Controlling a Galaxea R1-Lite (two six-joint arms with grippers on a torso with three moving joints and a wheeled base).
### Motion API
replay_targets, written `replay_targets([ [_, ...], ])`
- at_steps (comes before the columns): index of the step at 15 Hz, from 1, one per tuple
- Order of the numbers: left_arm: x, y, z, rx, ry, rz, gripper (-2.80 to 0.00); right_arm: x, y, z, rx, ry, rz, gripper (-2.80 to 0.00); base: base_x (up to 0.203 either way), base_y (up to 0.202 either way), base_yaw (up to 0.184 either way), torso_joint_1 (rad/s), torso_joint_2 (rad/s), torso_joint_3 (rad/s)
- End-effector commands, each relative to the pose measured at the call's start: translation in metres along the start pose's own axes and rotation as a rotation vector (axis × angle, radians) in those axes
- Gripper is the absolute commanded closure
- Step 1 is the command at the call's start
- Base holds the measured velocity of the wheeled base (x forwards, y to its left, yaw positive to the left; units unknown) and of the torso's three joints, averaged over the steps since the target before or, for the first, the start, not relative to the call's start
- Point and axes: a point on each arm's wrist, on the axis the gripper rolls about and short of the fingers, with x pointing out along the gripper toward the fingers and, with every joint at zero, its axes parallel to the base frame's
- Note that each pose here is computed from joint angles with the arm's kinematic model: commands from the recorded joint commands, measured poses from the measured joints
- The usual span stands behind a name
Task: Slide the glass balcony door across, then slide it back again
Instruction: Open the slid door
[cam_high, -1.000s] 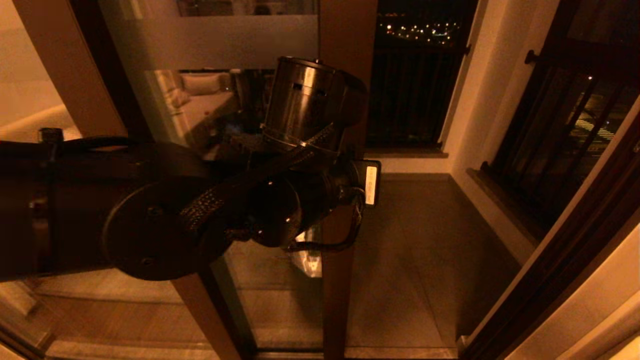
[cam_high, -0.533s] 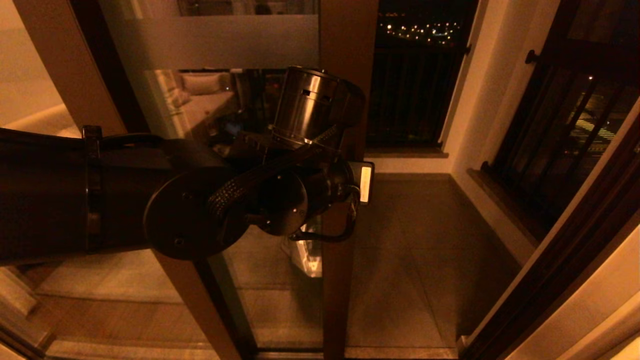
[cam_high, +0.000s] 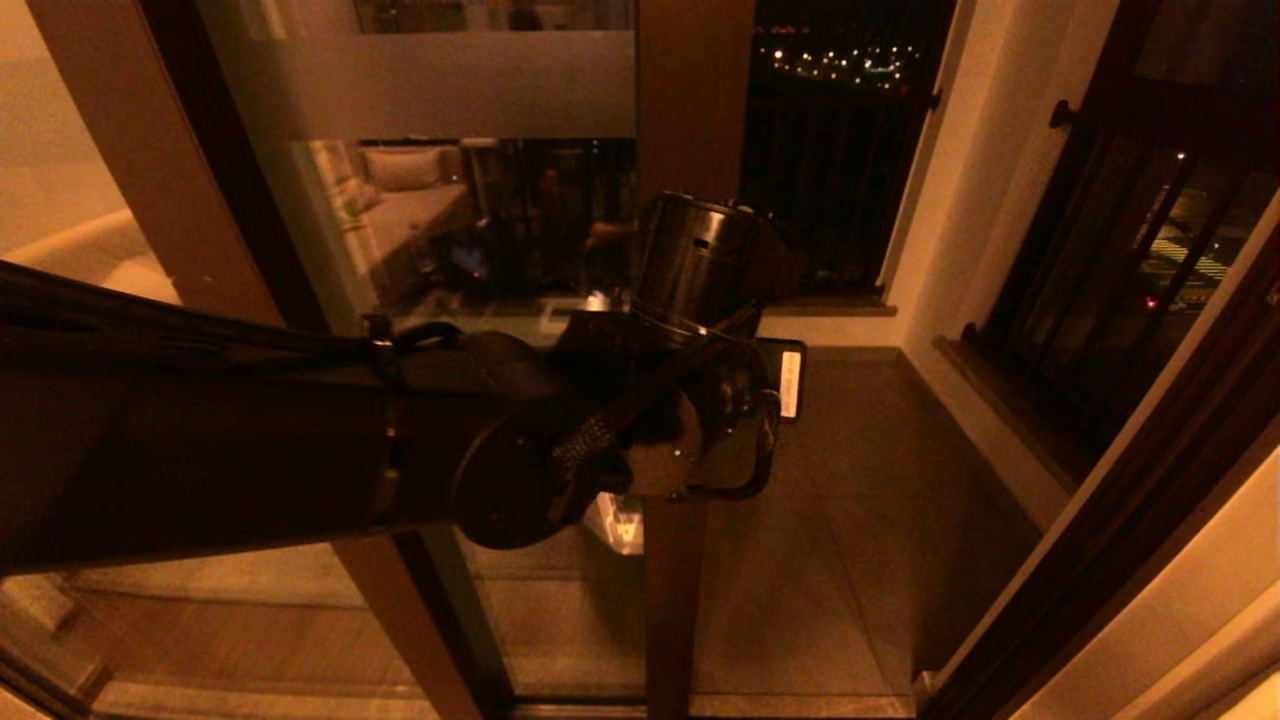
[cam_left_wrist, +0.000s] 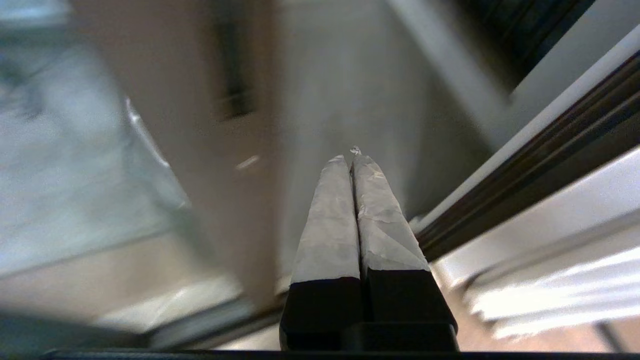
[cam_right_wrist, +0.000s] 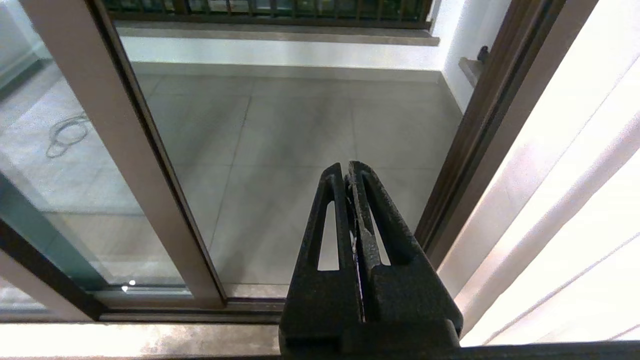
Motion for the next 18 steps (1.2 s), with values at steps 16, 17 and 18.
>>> replay_targets([
  [16, 0.127, 0.023, -0.043, 0.071, -0.192, 0.174, 0.00, 0.000, 0.000, 0.000, -0.001, 0.002, 0.001, 0.00, 0.000, 0.000, 0.000, 0.000, 0.00, 0.000],
  [17, 0.131, 0.027, -0.048, 0.095, -0.182, 0.196, 0.00, 0.000, 0.000, 0.000, -0.001, 0.002, 0.000, 0.00, 0.000, 0.000, 0.000, 0.000, 0.00, 0.000],
  [18, 0.133, 0.030, -0.048, 0.100, -0.185, 0.212, 0.00, 0.000, 0.000, 0.000, -0.001, 0.002, 0.001, 0.00, 0.000, 0.000, 0.000, 0.000, 0.00, 0.000],
])
